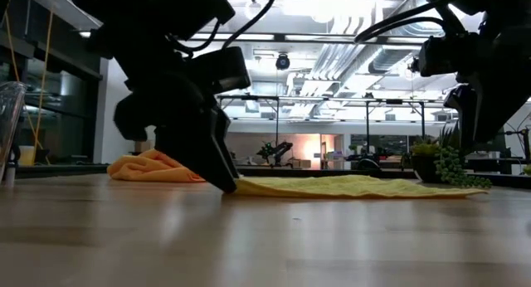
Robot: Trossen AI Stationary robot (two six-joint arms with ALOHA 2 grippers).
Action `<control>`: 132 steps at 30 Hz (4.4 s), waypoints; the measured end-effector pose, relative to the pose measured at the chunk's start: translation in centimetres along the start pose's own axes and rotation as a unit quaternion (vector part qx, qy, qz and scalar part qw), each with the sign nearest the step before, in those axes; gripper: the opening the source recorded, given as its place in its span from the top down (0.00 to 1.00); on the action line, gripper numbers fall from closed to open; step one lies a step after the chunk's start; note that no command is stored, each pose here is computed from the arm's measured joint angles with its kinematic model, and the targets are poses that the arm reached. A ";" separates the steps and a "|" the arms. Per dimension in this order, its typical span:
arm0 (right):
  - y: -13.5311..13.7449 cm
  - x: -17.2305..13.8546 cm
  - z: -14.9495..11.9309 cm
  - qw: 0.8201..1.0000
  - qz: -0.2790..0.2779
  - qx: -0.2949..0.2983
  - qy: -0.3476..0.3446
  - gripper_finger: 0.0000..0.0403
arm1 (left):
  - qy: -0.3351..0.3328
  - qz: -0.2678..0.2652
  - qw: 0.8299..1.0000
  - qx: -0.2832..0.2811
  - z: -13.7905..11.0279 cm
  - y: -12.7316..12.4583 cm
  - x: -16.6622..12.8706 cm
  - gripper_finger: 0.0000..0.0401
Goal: Fold microfiber towels
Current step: Fold the yellow microfiber cloth
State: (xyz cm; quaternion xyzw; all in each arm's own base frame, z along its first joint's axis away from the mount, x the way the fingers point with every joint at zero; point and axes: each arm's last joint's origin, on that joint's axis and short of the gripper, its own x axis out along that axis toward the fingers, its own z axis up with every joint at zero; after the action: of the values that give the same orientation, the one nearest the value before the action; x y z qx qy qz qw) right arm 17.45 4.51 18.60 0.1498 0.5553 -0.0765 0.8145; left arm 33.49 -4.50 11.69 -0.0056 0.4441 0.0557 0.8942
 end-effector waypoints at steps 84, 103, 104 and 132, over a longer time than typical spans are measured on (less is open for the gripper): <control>-3.0 -0.9 2.5 0.982 0.087 0.163 -0.033 1.00 | -0.043 0.069 0.987 -0.136 2.7 10.7 -5.6 1.00; -4.6 -0.8 2.3 0.947 -0.030 0.314 -0.066 1.00 | -0.082 0.115 0.970 -0.200 2.6 14.5 -3.3 1.00; -4.6 -0.8 2.3 0.944 -0.033 0.321 -0.066 1.00 | -0.085 0.116 0.969 -0.202 2.6 14.6 -3.0 1.00; -7.9 1.7 3.2 0.881 -0.168 0.437 -0.070 1.00 | -0.113 0.165 0.949 -0.244 2.1 18.1 -2.6 1.00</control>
State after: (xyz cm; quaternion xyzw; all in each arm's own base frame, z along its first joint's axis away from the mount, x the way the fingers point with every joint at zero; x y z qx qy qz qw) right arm 18.56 -3.96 16.84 0.3889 0.4240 -0.4572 0.6782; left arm 31.75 13.33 15.74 -0.1439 0.3076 0.3090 0.8883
